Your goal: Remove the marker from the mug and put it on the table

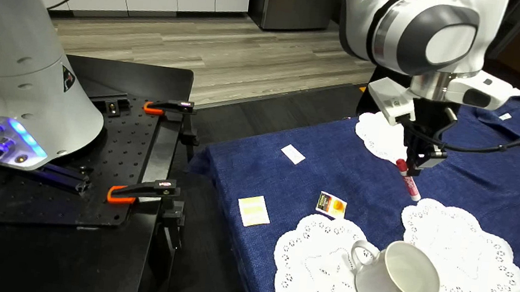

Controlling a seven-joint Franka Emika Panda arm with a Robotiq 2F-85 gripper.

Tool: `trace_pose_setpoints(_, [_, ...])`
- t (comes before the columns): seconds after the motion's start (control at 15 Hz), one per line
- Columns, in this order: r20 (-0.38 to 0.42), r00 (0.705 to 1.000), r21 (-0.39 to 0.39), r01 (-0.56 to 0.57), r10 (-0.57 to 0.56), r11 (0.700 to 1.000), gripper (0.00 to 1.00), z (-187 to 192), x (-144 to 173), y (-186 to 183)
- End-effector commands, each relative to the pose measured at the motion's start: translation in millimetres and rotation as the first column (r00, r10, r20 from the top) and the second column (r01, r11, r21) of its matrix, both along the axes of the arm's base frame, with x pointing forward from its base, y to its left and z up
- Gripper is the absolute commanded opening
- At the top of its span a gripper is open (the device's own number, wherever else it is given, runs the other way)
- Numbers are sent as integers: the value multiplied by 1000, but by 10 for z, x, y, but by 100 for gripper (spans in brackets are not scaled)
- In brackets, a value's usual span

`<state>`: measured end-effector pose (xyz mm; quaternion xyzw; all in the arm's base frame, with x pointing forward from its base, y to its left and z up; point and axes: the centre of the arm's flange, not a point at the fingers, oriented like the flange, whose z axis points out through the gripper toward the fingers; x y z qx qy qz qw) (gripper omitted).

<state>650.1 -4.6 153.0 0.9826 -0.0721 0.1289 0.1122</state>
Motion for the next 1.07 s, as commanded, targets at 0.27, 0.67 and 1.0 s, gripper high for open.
trace_pose_setpoints(0.27, [-10, 1000, -29, -14, 14, 999, 49, -338, 132, 45])
trace_pose_setpoints(0.67, [41, 999, -1, -27, 27, 1000, 94, -12, 35, 53])
trace_pose_setpoints(1.0, [99, 995, 51, -22, 17, 998, 100, 623, -194, 11])
